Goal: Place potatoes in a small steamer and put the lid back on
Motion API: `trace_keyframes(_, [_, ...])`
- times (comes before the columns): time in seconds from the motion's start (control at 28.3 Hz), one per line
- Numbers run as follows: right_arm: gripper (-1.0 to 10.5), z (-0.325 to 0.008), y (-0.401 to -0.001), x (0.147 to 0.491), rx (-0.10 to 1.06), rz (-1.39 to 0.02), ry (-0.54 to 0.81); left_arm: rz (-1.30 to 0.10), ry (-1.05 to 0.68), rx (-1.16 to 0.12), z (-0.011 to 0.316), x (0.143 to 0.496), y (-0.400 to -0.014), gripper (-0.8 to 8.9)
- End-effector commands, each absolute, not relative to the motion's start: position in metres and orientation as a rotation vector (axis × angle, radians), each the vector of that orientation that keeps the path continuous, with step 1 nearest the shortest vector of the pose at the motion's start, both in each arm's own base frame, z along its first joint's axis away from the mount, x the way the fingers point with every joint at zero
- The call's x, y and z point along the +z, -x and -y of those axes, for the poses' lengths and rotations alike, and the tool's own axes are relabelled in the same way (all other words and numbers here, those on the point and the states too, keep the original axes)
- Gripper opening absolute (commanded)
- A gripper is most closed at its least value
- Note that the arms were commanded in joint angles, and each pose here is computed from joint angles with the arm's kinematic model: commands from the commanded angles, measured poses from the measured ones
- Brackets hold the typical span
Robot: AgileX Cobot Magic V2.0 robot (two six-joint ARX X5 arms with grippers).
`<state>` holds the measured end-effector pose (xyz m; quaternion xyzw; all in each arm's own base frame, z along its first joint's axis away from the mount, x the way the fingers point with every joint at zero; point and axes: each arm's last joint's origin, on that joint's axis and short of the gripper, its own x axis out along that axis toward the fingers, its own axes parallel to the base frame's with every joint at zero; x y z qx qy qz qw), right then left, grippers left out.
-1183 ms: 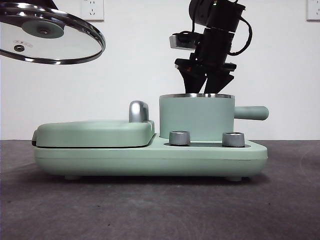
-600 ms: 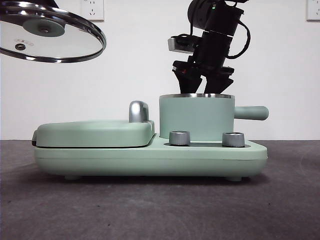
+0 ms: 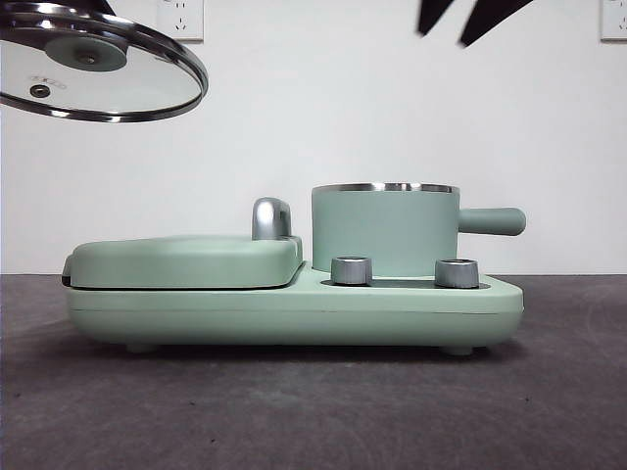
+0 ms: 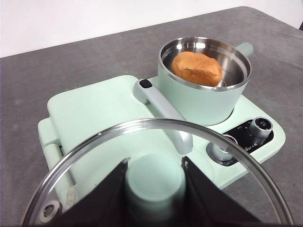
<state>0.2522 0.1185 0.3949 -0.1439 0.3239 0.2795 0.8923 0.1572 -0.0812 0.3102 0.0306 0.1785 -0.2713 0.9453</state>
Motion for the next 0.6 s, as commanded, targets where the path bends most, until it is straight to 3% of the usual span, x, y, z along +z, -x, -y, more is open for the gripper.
trace_keyframes(0.04, [3.3, -0.105, -0.225, 0.391, 0.553, -0.617, 0.29, -0.317, -0.049, -0.554, 0.082, 0.318, -0.158, 0.14])
trace_keyframes(0.32, [3.2, -0.077, -0.164, 0.356, 0.532, -0.531, 0.214, -0.237, -0.028, -0.583, 0.085, 0.325, -0.161, 0.14])
trace_keyframes(0.6, [3.2, -0.059, -0.124, 0.326, 0.518, -0.531, 0.153, -0.199, -0.02, -0.63, 0.099, 0.327, -0.18, 0.14])
